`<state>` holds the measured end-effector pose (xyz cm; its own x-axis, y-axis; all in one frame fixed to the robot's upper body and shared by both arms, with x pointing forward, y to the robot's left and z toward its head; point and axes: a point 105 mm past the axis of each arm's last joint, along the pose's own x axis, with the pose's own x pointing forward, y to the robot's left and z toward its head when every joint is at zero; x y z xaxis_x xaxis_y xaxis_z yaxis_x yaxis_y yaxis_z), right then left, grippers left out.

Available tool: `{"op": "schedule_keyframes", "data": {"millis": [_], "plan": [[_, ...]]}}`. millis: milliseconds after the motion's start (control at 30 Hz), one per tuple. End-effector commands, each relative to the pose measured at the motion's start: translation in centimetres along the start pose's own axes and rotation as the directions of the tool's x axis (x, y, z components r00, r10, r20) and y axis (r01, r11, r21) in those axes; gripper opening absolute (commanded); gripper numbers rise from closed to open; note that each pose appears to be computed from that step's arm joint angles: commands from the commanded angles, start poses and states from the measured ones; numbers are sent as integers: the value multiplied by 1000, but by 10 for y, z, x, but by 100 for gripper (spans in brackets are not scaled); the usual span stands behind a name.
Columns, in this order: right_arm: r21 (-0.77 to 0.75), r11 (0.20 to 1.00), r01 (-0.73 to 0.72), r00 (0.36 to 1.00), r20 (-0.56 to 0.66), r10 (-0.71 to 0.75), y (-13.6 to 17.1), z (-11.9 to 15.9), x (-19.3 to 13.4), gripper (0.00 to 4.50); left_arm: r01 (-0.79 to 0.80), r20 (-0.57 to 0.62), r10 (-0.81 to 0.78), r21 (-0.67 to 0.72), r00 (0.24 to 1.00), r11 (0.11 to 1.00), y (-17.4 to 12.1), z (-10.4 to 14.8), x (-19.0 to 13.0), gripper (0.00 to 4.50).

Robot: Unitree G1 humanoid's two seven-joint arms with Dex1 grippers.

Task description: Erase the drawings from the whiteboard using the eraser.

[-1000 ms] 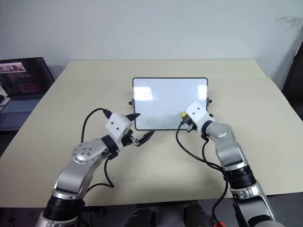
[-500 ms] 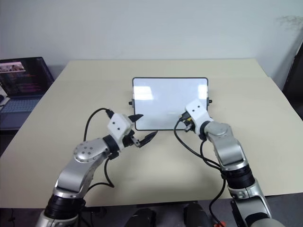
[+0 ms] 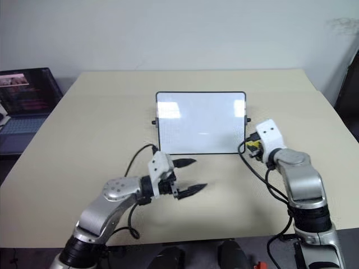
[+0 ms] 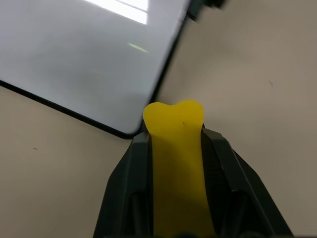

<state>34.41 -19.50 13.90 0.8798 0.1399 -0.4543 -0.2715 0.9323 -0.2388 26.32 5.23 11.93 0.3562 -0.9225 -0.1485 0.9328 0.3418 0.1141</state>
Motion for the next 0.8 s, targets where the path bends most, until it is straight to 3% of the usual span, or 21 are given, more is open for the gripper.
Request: {"op": "schedule_keyframes", "data": {"millis": [33, 267, 367, 800], "plan": [[65, 998, 26, 1000, 14, -27, -2, 6, -11, 100, 83, 34, -84, 13, 996, 996, -8, 12, 0, 450], [199, 977, 80, 992, -111, -58, -2, -19, -18, 100, 190, 5, -190, 33, 982, 981, -4, 10, -3, 450], [229, 968, 105, 986, -148, -72, -4, -27, -20, 100, 210, -53, -207, 59, 977, 976, 4, -3, -8, 450], [231, 964, 131, 983, -159, -96, -11, -30, -20, 100, 222, -196, -186, 182, 963, 958, 43, -25, -30, 450]]}}
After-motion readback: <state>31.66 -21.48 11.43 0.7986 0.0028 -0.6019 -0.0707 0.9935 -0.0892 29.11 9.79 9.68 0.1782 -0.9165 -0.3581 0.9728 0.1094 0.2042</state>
